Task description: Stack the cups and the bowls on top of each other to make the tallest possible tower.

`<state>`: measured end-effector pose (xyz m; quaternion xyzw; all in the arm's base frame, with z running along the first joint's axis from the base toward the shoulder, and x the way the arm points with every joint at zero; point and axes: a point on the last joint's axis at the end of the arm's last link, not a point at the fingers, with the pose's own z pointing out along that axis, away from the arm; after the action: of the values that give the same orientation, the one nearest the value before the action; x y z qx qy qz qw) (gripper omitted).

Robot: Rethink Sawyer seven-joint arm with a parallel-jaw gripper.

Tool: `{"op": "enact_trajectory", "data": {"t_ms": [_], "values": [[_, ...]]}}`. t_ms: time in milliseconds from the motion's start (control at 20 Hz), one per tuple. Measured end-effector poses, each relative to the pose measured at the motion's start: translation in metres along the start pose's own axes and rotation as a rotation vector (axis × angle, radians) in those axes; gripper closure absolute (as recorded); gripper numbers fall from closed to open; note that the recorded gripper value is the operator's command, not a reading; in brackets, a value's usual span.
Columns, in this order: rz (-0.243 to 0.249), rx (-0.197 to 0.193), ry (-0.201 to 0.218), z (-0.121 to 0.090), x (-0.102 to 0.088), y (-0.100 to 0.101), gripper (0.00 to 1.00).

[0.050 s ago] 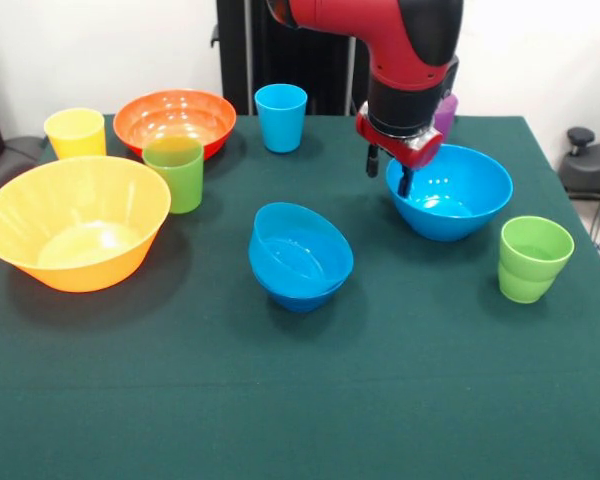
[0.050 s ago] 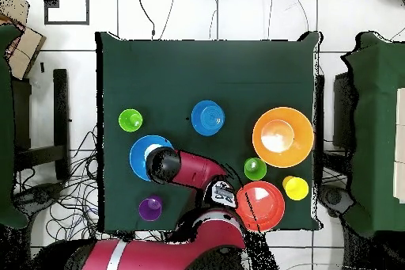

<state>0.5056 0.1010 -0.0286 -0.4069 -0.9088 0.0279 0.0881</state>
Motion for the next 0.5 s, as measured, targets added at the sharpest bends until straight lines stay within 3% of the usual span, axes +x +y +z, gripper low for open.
{"op": "enact_trajectory", "data": {"t_ms": [400,450,500], "values": [[0.000,0.001,-0.001,0.0000,0.0000,-0.0001,0.00],[0.000,0.001,-0.001,0.0000,0.0000,-0.0002,1.00],[0.000,0.001,-0.001,-0.0001,0.0000,-0.0002,1.00]]}}
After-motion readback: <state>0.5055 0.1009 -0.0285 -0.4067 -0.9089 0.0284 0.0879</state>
